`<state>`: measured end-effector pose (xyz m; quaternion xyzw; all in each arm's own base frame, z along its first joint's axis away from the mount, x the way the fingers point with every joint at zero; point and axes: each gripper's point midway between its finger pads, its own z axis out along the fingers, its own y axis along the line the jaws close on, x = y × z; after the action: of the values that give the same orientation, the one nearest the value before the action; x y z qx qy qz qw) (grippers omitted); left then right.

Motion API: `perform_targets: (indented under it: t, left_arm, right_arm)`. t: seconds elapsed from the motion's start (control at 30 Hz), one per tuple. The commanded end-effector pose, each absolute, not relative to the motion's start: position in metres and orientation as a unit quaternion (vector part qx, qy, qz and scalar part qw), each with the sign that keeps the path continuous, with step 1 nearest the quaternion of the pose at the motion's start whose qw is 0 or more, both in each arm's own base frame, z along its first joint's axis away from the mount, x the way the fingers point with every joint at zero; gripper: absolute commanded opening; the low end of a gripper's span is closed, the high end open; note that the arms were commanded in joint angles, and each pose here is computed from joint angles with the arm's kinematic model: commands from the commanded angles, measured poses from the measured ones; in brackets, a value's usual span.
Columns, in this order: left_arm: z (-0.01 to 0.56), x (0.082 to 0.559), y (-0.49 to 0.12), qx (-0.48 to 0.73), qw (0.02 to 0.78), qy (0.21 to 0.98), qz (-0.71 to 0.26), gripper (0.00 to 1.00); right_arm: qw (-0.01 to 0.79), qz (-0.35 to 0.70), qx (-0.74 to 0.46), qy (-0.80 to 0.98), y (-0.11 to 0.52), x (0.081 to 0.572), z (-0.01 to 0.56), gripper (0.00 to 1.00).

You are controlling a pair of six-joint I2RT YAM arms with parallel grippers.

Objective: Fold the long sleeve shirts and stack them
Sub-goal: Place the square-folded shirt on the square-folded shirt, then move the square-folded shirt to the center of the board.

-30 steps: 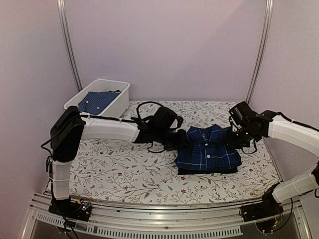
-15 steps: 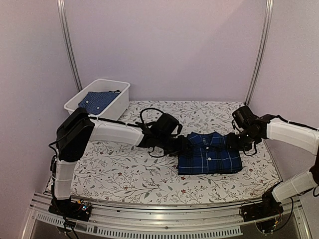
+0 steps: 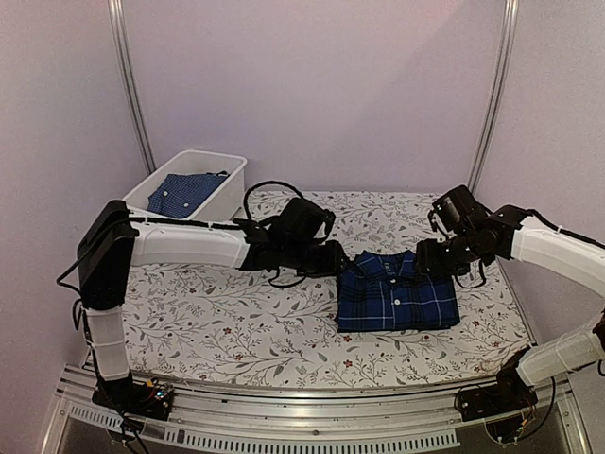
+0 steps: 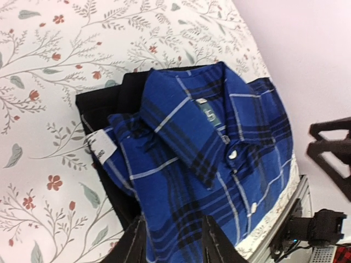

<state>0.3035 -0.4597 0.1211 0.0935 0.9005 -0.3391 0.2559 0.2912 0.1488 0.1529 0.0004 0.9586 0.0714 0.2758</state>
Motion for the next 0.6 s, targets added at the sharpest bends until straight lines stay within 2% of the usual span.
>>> perform_targets:
  t: [0.0,0.17,0.33,0.57]
  left_arm:
    - [0.129,0.288,-0.487,0.167,0.255,0.878,-0.37,0.27]
    - [0.084,0.283,-0.497,0.183,0.214,0.89,-0.36,0.2]
    - [0.047,0.275,-0.499,0.187,0.172,0.903,-0.348,0.16]
    - [0.082,0.282,-0.494,0.184,0.208,0.893,-0.353,0.19]
  right_arm:
    - [0.238,0.082,0.019,0.968,0.153,0.276,0.118,0.67]
    - [0.236,0.079,0.052,0.967,0.14,0.274,0.096,0.72]
    - [0.213,0.086,0.055,0.972,0.139,0.27,0.074,0.73]
    - [0.241,0.087,0.033,0.966,0.149,0.272,0.107,0.79]
